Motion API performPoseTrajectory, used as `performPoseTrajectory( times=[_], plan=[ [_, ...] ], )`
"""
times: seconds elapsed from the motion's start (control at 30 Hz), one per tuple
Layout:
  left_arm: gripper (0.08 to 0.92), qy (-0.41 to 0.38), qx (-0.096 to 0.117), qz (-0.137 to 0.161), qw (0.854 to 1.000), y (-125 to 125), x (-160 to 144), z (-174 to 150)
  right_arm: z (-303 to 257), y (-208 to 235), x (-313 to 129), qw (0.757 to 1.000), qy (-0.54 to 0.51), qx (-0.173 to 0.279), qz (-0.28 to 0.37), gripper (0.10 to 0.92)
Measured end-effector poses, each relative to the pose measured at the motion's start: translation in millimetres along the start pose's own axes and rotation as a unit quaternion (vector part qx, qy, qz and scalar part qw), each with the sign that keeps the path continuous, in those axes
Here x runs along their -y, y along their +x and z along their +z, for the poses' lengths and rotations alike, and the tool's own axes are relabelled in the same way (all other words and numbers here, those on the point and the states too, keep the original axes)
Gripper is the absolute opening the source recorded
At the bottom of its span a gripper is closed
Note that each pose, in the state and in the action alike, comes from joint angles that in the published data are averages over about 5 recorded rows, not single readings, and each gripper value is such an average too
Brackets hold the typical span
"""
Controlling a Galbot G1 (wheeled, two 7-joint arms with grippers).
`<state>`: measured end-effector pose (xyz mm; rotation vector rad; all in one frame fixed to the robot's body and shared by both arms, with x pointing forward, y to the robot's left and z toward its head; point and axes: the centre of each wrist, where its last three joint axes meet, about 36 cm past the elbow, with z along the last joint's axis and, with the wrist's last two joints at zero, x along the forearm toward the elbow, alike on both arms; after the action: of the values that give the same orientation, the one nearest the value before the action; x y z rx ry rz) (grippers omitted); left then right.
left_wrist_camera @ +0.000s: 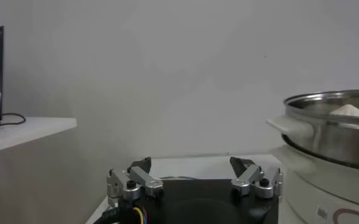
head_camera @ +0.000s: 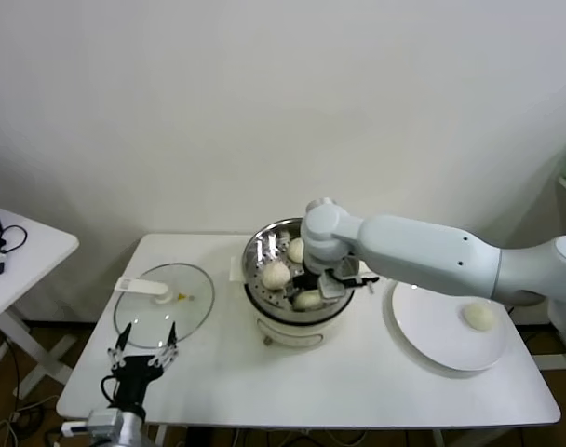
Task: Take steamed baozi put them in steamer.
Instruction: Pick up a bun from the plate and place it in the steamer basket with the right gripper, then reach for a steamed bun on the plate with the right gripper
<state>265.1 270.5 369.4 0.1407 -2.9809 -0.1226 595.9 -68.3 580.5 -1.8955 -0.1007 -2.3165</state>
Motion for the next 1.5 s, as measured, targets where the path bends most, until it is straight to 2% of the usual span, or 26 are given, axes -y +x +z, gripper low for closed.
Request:
performPoseTrajectory(
  times=[0.67,0.83,1.0,1.1,1.2,1.5],
  plan=[
    [0.823,-0.001,0.001,0.001,1.0,-1,0,-1,22,35,-13,1.0,-0.012,-0.005,0.014,0.823],
    [0.823,-0.002,0.002,0.002,1.0,-2,0,-2,36,59,-36,0.998,-0.051,-0.006,0.02,0.823],
    [0.823,-0.006,0.01,0.004,1.0,-5,2,-5,55,92,-77,0.99,-0.137,-0.003,0.031,0.823],
    [0.823,-0.011,0.016,0.007,1.0,-6,3,-8,64,110,-110,0.977,-0.21,0.002,0.04,0.823],
    [0.823,-0.014,0.02,0.011,1.0,-8,3,-9,68,123,-150,0.954,-0.297,0.007,0.049,0.823],
    [0.823,-0.018,0.023,0.019,0.999,-7,2,-6,49,122,-294,0.85,-0.523,0.013,0.062,0.823]
  ],
)
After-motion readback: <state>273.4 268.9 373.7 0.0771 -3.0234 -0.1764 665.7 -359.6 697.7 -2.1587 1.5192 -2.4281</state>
